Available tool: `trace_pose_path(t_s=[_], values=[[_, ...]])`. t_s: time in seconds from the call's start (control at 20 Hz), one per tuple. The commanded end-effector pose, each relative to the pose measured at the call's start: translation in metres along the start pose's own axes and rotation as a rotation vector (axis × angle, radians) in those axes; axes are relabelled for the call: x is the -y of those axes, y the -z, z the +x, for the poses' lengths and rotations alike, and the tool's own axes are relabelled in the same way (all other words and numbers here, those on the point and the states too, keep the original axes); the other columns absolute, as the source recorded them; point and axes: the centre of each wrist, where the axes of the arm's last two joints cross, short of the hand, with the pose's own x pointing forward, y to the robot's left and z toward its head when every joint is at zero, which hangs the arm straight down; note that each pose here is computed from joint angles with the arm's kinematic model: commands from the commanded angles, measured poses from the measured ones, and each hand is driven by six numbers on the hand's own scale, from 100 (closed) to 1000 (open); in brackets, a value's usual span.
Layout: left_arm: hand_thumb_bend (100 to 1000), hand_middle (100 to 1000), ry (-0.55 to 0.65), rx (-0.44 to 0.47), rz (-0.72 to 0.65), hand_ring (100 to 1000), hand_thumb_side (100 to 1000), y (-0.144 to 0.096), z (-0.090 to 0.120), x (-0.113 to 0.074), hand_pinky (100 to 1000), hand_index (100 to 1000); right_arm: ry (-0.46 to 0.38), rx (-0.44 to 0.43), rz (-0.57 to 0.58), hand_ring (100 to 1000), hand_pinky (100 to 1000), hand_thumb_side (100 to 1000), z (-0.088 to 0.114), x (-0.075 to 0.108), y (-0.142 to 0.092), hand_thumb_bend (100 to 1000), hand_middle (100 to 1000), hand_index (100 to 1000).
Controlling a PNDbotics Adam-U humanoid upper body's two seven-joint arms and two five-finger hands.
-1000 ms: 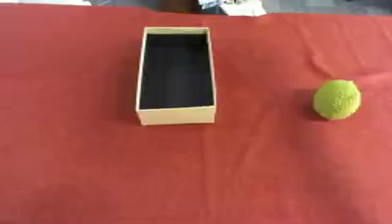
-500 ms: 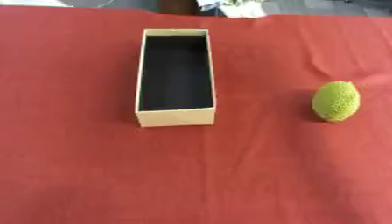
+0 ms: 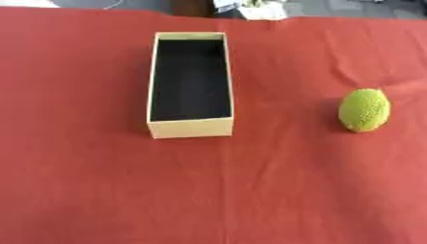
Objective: Pick up objects on the table and place them in the box.
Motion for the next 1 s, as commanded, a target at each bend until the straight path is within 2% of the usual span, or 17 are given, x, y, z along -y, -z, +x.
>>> trace_pose_path(t_s=[0.05, 0.3, 0.45, 0.5, 0.85, 1.0], values=[[199, 844, 0.025, 0.024, -0.019, 823, 719, 0.005, 0.006, -0.005, 593, 686, -0.154, 0.077, 0.100, 885, 859, 638, 0.005, 0.016, 0.012, 100, 838, 906], [198, 844, 0.031, 0.017, -0.027, 823, 719, 0.004, 0.006, -0.005, 593, 686, -0.349, 0.161, 0.303, 919, 897, 558, -0.002, 0.022, 0.013, 100, 885, 936], [198, 845, 0.032, 0.017, -0.029, 824, 719, 0.004, 0.006, -0.005, 593, 686, -0.438, 0.199, 0.396, 931, 911, 492, -0.006, 0.027, 0.012, 100, 898, 950], [198, 845, 0.033, 0.017, -0.029, 824, 719, 0.004, 0.006, -0.006, 593, 686, -0.464, 0.204, 0.427, 933, 914, 499, -0.009, 0.028, 0.011, 100, 899, 955], [198, 846, 0.043, 0.011, -0.031, 825, 721, 0.003, 0.006, -0.007, 593, 686, -0.602, 0.180, 0.634, 962, 946, 573, -0.042, 0.035, -0.006, 100, 914, 974], [197, 846, 0.050, 0.008, -0.030, 825, 721, 0.002, 0.006, -0.008, 593, 686, -0.624, 0.145, 0.748, 971, 959, 509, -0.052, 0.044, -0.010, 100, 919, 974]])
